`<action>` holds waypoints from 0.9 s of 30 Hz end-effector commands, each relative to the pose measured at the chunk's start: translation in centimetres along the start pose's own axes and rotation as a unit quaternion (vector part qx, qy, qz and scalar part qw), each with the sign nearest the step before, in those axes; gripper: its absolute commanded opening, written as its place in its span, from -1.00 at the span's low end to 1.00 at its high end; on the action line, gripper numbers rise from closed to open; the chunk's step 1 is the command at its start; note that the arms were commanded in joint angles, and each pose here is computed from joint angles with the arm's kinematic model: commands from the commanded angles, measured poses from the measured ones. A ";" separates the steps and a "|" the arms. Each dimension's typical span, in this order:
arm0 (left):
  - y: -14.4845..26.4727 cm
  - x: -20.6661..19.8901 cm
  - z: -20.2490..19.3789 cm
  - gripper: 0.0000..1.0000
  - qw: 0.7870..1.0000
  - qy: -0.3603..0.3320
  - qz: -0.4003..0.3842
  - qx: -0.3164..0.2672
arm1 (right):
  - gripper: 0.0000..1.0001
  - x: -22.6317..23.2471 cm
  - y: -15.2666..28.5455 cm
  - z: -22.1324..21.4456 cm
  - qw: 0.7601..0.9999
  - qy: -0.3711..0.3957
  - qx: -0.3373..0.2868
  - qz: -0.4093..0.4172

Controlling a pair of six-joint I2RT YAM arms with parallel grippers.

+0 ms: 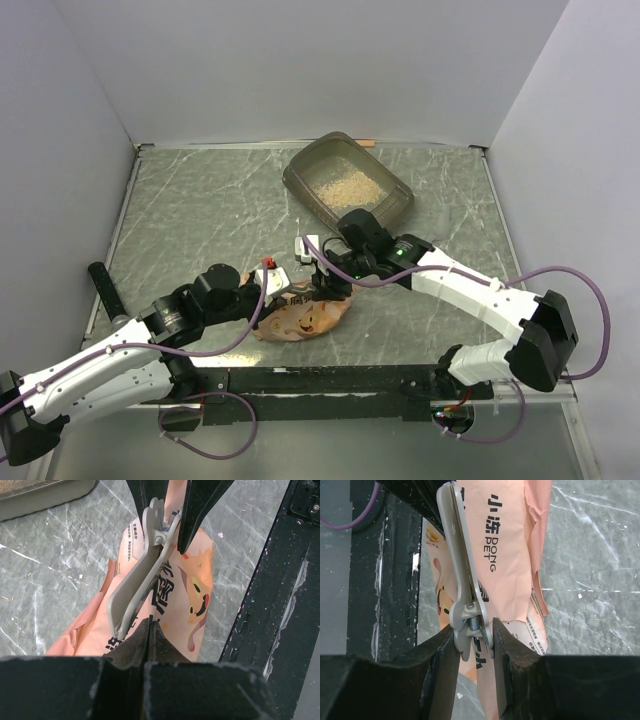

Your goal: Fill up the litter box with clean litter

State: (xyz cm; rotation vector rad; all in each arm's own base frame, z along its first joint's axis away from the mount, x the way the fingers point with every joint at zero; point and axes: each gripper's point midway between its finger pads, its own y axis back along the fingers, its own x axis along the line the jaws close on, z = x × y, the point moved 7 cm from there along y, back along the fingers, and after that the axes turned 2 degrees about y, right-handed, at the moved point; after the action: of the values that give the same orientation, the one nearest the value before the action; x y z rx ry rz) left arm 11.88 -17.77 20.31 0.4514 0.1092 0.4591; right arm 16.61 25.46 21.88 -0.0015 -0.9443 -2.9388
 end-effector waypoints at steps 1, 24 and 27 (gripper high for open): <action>0.1 0.1 2.1 -0.98 0.999 -0.008 0.004 -0.045 | -0.33 0.3 1.2 2.2 0.998 0.034 -0.052 -0.011; 0.1 0.1 2.1 -0.98 0.999 -0.009 0.004 -0.047 | -1.00 0.8 5.2 -2.2 0.986 0.026 0.156 -0.051; 0.2 0.1 2.2 -0.99 0.999 -0.009 0.004 -0.048 | -1.00 0.8 5.1 -2.8 0.985 0.022 0.166 -0.050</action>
State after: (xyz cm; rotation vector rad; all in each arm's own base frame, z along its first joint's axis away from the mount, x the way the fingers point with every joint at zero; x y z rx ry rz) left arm 11.87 -18.09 20.43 0.4404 0.1059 0.4466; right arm 16.69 22.66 22.51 0.1411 -1.2192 -2.8730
